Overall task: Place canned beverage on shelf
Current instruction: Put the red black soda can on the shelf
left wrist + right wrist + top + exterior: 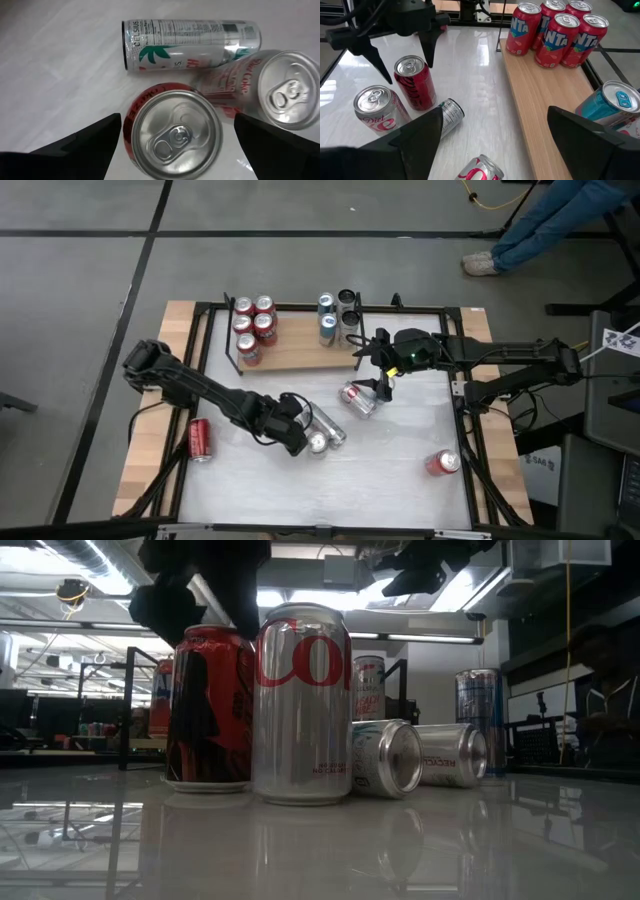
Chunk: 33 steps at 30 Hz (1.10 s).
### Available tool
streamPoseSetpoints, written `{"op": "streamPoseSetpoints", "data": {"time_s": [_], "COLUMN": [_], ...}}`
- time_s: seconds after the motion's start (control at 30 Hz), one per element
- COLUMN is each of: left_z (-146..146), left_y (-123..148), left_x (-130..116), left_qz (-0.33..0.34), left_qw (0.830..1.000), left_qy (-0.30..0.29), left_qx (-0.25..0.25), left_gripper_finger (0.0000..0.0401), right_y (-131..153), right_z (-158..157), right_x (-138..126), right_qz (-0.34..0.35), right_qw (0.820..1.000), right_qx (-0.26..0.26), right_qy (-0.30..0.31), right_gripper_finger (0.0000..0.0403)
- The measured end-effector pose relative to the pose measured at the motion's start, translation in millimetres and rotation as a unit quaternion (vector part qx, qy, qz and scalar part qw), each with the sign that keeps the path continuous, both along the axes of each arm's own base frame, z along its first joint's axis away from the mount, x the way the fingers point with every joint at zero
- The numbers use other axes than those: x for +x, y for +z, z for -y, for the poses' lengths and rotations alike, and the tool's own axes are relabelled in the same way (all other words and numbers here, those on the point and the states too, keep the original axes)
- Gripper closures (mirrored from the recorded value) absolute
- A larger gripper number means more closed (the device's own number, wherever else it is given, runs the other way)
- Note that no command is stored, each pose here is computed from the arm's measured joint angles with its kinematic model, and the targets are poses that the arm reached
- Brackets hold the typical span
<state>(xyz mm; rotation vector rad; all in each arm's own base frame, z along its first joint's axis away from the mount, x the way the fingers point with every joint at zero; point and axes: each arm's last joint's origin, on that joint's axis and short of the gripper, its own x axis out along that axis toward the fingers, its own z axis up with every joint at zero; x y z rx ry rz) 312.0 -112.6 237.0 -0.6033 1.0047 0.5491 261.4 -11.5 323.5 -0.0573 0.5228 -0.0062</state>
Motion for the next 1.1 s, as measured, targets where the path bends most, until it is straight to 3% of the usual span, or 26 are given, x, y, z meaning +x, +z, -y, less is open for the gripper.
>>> {"op": "streamPoseSetpoints", "data": {"time_s": [0.3,0.57,0.77,0.93,1.1], "left_z": [1,1,-1,-7,-16], "left_y": [-9,-10,-9,-9,-8], "left_x": [3,3,5,7,11], "left_qz": [-0.017,-0.023,-0.030,-0.041,-0.050], "left_qw": [1.000,0.998,0.994,0.985,0.972], "left_qy": [-0.012,-0.044,-0.094,-0.153,-0.218], "left_qx": [0.011,0.025,0.048,0.074,0.067], "left_gripper_finger": [0.0024,0.0080,0.0122,0.0122,0.0122], "right_y": [0,0,0,0,0], "right_z": [0,0,0,0,0], "right_x": [0,0,0,0,0], "right_qz": [-0.001,-0.001,-0.001,-0.001,-0.001], "right_qw": [1.000,1.000,1.000,1.000,1.000], "right_qx": [0.000,0.000,0.000,0.000,0.000], "right_qy": [0.000,0.000,0.000,0.000,0.000], "right_gripper_finger": [0.0054,0.0054,0.0054,0.0054,0.0054]}}
